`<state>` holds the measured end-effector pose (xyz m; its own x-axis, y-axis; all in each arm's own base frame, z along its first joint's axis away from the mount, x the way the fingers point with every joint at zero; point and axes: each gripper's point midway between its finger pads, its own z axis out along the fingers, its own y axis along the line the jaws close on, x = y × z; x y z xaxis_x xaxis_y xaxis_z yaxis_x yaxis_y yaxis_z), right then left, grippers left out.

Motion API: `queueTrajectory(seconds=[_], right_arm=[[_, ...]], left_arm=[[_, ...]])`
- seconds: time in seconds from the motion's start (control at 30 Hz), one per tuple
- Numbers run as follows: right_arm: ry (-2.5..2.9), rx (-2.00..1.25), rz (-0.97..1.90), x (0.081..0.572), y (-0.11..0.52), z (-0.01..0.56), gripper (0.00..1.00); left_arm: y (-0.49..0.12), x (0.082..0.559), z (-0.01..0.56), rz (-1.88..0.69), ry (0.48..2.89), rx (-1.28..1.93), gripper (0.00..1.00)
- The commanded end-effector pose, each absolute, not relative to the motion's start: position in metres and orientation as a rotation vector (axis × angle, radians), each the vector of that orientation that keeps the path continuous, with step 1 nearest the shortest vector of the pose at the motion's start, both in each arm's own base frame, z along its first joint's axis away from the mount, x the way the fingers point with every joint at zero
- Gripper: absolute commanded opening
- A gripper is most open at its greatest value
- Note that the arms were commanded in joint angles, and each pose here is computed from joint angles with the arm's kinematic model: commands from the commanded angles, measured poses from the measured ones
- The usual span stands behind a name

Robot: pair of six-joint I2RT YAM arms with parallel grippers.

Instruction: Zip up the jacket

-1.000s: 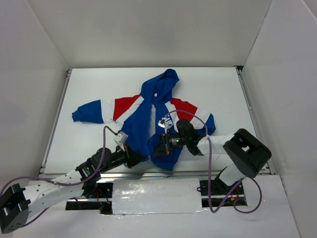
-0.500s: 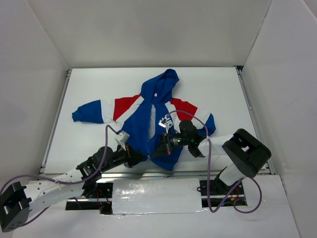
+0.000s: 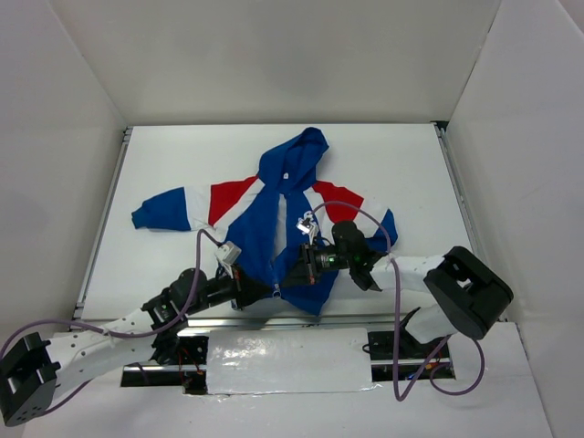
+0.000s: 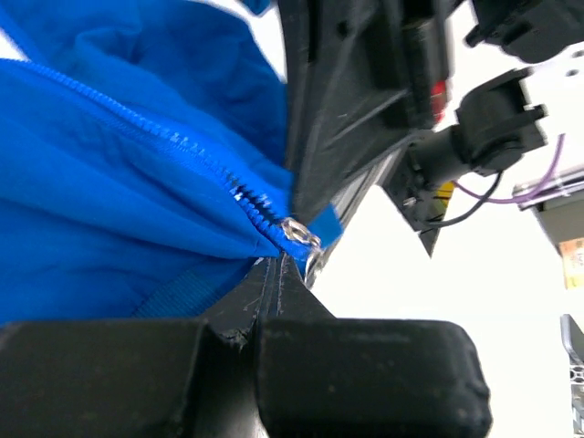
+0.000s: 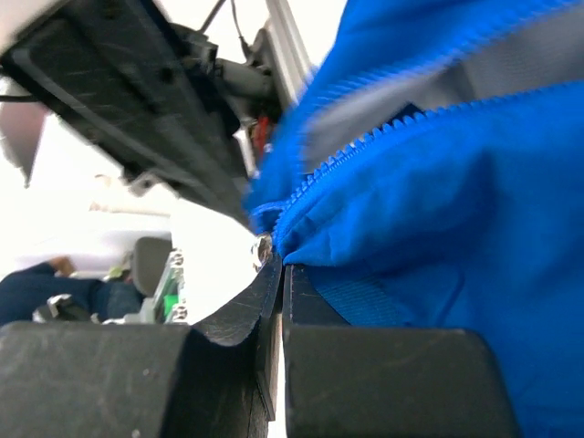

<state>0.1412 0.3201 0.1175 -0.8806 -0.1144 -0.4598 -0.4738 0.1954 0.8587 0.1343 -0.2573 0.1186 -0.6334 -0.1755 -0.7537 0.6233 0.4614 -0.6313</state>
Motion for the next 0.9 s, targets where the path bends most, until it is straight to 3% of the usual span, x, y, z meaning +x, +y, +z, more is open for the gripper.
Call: queueTrajectory(seconds=[0.0, 0.53, 0.87], right_arm=[[2.075, -0.486, 1.555, 0.182, 0.324, 0.133, 0.0], [1.907, -0.675, 1.689, 0.154, 0.322, 0.15, 0.0], [1.75, -0.581, 1.724, 0.149, 0.313, 0.17, 0.0]], left_arm=[[-0.272, 0.103, 0.161, -1.471, 1.722, 0.544, 0.0], [-0.268, 0.116, 0.149, -1.396, 1.776, 0.473, 0.0], [-0.268, 0.111, 0.15, -1.421, 1.763, 0.49, 0.0]])
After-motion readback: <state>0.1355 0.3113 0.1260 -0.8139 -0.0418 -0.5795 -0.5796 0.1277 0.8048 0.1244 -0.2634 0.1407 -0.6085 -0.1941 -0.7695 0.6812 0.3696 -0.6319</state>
